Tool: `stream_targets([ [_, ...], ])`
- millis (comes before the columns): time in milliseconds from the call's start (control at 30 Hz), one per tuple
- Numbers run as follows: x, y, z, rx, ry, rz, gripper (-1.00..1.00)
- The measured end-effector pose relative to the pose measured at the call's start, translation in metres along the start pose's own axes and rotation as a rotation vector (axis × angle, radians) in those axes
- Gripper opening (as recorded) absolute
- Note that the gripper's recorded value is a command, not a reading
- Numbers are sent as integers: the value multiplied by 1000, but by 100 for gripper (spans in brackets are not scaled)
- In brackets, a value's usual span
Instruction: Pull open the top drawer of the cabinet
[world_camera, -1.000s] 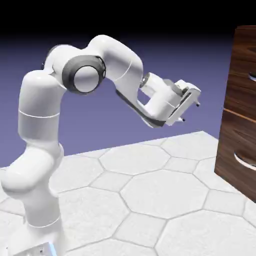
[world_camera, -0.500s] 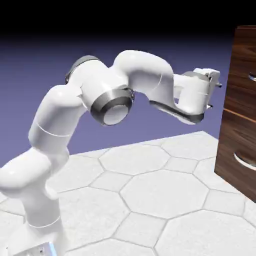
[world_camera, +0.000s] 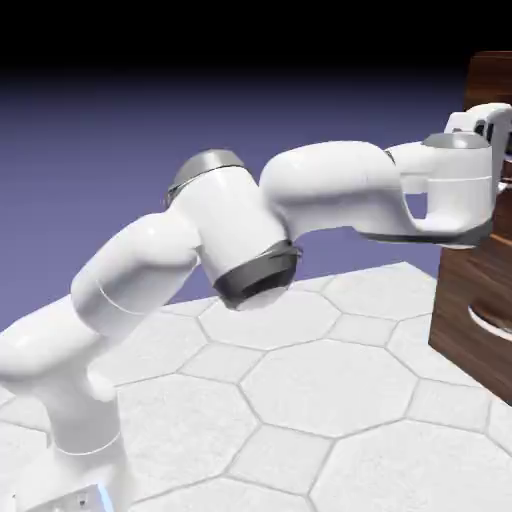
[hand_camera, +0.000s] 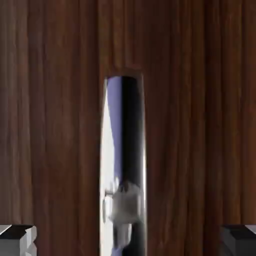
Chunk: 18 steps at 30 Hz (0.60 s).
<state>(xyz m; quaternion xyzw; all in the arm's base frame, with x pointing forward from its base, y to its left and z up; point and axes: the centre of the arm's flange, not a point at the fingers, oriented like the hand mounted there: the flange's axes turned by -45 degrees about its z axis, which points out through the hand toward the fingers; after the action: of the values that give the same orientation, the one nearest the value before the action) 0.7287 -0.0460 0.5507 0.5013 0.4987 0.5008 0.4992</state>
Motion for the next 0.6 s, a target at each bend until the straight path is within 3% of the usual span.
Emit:
stream_targets([
  [67,2,-2,12,0,1,-5,0],
  [100,2,-2,12,0,1,-5,-100],
  [600,2,-2,-74,0,1,-4,-100],
])
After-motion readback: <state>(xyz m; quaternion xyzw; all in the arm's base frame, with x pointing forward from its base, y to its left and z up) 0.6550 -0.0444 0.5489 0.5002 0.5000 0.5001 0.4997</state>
